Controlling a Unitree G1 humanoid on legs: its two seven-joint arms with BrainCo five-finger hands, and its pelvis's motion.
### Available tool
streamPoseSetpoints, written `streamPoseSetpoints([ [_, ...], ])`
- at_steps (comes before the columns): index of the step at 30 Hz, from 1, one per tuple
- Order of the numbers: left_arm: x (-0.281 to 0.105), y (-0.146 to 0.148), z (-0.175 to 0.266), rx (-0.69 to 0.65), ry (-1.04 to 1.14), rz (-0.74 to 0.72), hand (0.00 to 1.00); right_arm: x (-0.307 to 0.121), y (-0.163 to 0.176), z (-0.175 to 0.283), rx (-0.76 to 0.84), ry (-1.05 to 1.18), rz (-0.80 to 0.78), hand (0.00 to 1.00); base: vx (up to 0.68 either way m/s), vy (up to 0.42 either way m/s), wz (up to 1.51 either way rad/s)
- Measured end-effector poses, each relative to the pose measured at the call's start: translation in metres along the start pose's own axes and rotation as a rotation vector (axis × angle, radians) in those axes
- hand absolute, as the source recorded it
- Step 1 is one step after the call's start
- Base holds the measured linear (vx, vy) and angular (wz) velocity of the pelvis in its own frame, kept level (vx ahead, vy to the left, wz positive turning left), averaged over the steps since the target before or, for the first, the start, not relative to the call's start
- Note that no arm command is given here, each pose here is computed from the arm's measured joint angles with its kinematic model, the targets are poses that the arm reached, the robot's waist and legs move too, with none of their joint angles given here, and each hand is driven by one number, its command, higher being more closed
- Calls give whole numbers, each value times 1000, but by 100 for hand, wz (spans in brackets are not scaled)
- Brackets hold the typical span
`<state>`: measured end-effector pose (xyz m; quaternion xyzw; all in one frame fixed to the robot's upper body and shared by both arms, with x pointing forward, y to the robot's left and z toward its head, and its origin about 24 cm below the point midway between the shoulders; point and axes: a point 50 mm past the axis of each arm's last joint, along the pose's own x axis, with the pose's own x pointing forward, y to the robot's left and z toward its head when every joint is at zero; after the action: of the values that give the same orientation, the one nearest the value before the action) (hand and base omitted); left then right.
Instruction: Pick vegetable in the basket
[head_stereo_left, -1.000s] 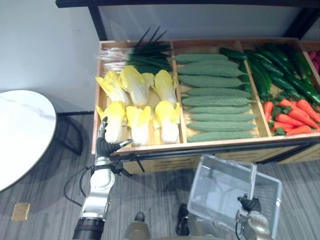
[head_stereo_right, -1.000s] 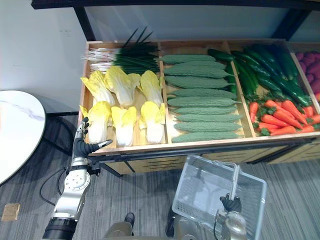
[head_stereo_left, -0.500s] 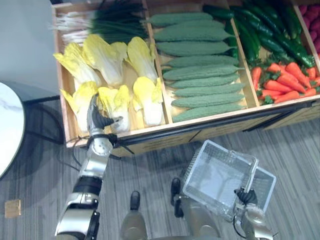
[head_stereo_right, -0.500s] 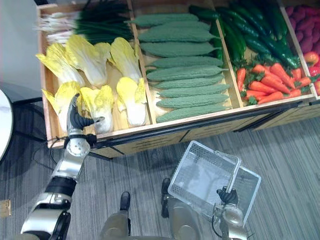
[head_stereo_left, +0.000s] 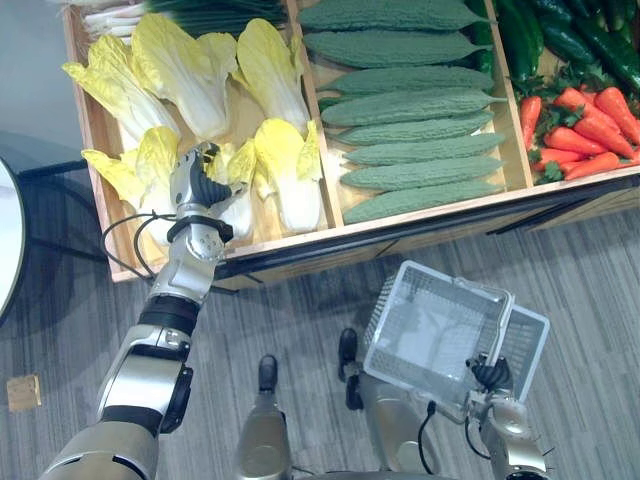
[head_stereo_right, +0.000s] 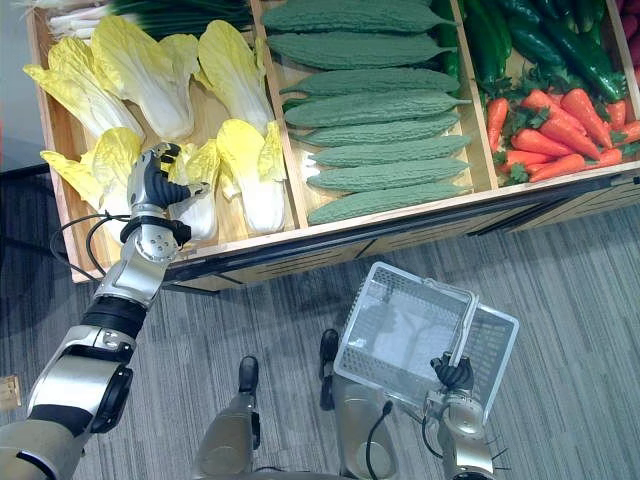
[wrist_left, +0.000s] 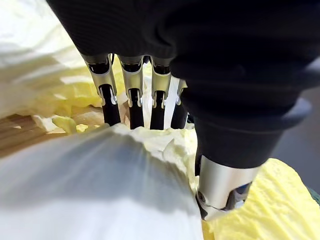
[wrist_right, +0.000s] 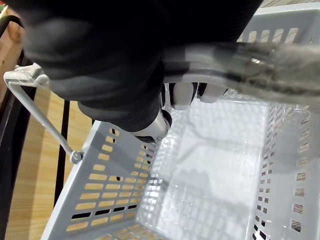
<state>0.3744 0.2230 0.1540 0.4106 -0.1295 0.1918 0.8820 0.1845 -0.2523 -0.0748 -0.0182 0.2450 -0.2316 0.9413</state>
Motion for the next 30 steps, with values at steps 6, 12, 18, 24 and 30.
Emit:
streamPoseSetpoints([
  [6, -15, -2, -11, -50, 25, -3, 100, 1, 0, 0, -1, 4, -1, 100, 58, 36, -8],
  [12, -35, 22, -33, -112, 83, 115, 100, 4, -1, -4, -4, 30, -13, 100, -23, 26, 2],
  [18, -57, 47, -31, -190, 67, 291, 100, 3, -7, -5, -19, 31, -34, 100, -19, 36, -4],
  [24, -83, 58, -26, -254, 53, 388, 100, 1, -21, -9, -14, 48, -81, 100, 53, 37, -4],
  [30, -119, 61, -19, -350, 33, 434, 100, -1, -23, -5, -4, 32, -90, 100, 4, 26, -33],
])
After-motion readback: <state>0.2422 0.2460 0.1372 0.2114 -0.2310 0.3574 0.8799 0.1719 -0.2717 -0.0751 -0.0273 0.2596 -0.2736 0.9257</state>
